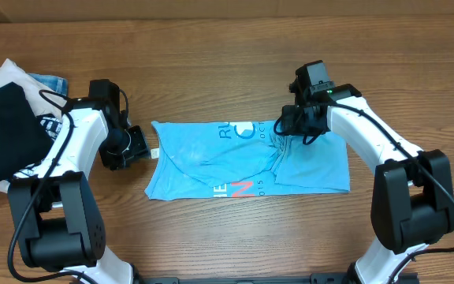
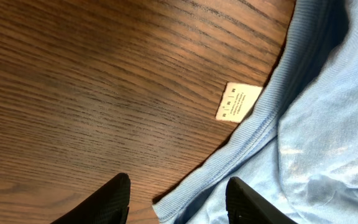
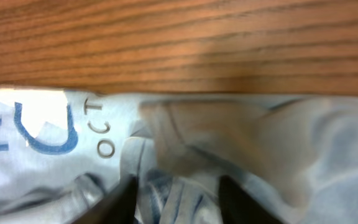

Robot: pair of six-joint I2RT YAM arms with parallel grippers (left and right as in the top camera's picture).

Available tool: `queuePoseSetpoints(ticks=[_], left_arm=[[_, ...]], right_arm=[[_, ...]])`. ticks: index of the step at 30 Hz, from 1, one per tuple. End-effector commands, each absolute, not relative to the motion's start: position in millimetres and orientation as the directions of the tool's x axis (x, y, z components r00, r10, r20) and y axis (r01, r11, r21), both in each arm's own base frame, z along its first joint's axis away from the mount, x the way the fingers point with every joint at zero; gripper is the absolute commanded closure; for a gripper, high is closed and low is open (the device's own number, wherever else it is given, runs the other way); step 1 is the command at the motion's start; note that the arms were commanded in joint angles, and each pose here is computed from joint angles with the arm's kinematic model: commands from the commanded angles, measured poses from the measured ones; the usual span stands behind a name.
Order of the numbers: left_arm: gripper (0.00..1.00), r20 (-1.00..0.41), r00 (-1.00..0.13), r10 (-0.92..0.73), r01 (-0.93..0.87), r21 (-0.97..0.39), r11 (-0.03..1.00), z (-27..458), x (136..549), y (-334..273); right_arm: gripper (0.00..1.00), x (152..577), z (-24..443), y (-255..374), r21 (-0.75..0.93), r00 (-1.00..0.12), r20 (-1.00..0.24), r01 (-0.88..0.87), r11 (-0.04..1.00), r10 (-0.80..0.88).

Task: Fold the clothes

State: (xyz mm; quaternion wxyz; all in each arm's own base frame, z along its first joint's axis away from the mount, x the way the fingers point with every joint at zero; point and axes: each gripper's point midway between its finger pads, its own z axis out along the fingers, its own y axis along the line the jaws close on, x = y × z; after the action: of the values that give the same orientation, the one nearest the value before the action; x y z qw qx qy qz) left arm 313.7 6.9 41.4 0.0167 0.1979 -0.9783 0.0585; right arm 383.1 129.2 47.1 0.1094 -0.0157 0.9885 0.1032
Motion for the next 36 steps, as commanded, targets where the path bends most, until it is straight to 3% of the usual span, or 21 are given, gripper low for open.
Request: queuePoseSetpoints(ticks=[1,8,14,18,24,26,30,32,36], left_arm=[[0.47,0.051,-0.928,-0.369,-0.372,-0.114,0.921,42.9,318.1,7.7],[0.47,0.054,-0.934,-0.354,-0.358,-0.114,0.927,43.0,316.9,7.5],[0.47,0.061,-0.933,-0.354,-0.359,-0.112,0.927,43.0,315.1,7.4],[0.47,0.061,-0.933,-0.354,-0.359,-0.112,0.927,43.0,315.1,7.4],[0.47,0.06,-0.934,-0.353,-0.358,-0.111,0.927,43.0,315.2,7.4],[0.47,0.06,-0.934,-0.353,-0.358,-0.111,0.927,43.0,315.2,7.4],[0.47,0.061,-0.933,-0.353,-0.358,-0.111,0.927,43.0,315.0,7.4],[0.47,0.061,-0.933,-0.353,-0.358,-0.111,0.927,43.0,315.1,7.4],[0.47,0.058,-0.934,-0.353,-0.358,-0.112,0.927,43.0,315.7,7.5]], right_arm=[[0.47,379.4,50.7,134.7,0.215,-0.975,-0.219,-0.092,0.972,-0.044],[0.45,346.3,55.9,141.1,0.198,-0.993,-0.103,-0.072,0.978,-0.052],[0.41,330.6,52.4,170.1,0.172,-0.985,-0.099,-0.16,0.972,-0.145],[0.41,329.4,41.8,145.4,0.024,-0.994,-0.104,-0.038,0.999,-0.036],[0.41,316.4,29.4,137.6,0.002,-0.997,-0.065,-0.032,0.999,-0.031],[0.46,313.8,26.2,137.2,0.004,-0.998,-0.059,-0.032,0.999,-0.032],[0.82,306.7,24.7,140.3,0.027,-0.999,-0.029,-0.04,0.999,-0.04],[0.86,297.9,28.0,144.0,0.054,-0.997,0.012,-0.075,0.996,-0.076],[0.83,282.2,39.0,149.3,0.102,-0.977,0.055,-0.202,0.974,-0.208]])
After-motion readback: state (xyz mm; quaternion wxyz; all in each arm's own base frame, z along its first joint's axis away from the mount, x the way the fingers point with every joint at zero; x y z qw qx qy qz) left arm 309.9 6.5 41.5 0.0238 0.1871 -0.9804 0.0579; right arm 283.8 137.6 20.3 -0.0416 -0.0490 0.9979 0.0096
